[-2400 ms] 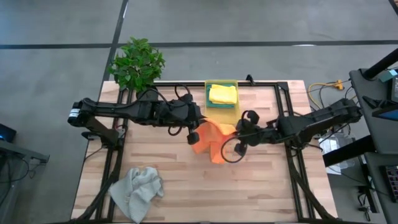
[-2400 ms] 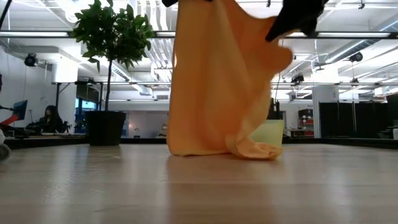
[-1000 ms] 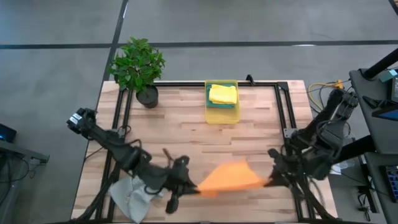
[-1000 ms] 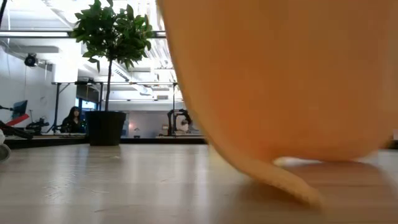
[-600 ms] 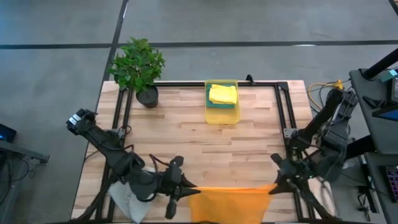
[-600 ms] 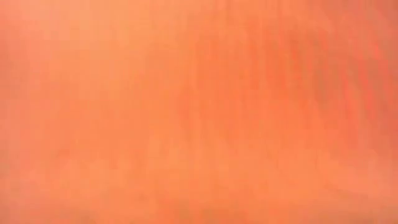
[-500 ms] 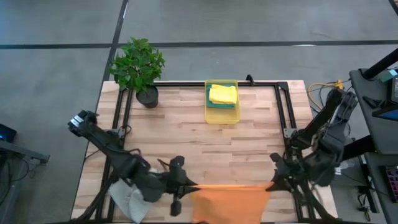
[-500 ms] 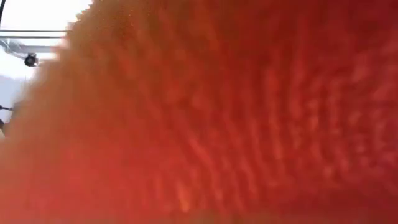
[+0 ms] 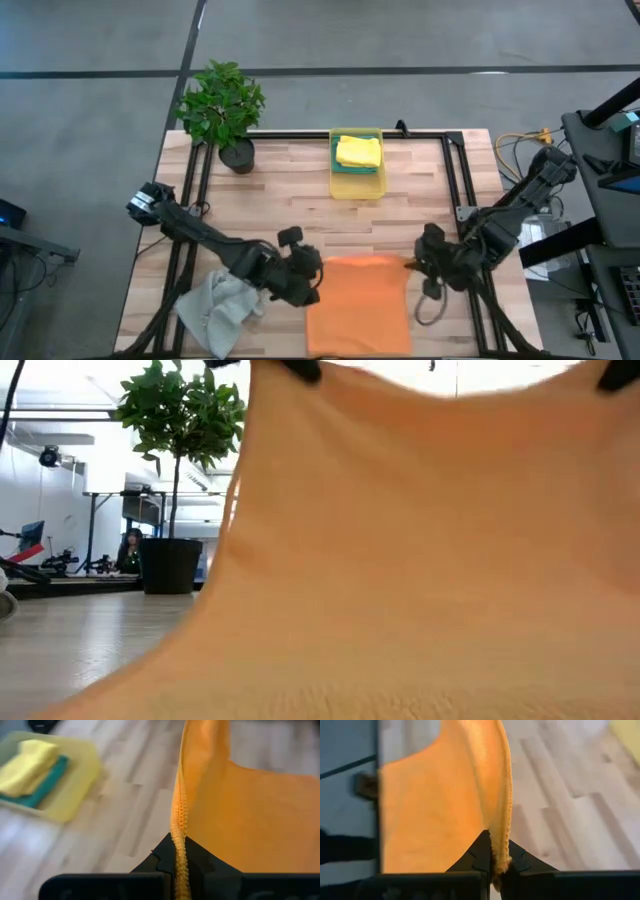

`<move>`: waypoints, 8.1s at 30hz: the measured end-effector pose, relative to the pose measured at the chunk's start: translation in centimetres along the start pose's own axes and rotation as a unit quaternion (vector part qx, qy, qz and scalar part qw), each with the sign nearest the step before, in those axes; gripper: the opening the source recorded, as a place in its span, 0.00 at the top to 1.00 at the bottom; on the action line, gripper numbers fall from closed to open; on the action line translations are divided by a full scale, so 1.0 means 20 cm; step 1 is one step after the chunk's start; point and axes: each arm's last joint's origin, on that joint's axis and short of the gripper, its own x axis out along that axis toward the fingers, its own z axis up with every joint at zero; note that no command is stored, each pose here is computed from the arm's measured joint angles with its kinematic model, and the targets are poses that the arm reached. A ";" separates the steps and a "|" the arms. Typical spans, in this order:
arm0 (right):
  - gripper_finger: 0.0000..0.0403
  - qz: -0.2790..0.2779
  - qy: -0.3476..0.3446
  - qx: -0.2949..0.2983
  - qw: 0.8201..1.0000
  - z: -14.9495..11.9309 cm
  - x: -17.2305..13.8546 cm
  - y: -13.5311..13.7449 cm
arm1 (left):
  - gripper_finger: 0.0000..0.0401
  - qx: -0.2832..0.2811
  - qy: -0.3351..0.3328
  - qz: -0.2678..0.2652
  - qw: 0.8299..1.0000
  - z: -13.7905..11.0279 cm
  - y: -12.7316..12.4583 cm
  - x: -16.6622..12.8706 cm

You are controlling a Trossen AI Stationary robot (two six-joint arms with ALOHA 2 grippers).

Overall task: Fold microfiber towels
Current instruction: Fold the orange microfiber towel

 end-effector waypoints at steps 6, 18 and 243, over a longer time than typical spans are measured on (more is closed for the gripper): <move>0.98 -0.064 0.007 0.026 0.998 0.01 0.13 -0.14 | 1.00 0.006 0.038 0.042 0.998 -0.11 0.13 0.15; 0.98 -0.113 0.017 0.101 0.988 0.01 0.29 -0.34 | 1.00 -0.014 0.042 -0.006 0.999 -0.33 0.33 0.43; 0.98 -0.128 0.122 -0.023 0.984 -0.08 0.43 -0.37 | 1.00 0.217 0.151 0.004 0.964 -0.31 0.35 0.58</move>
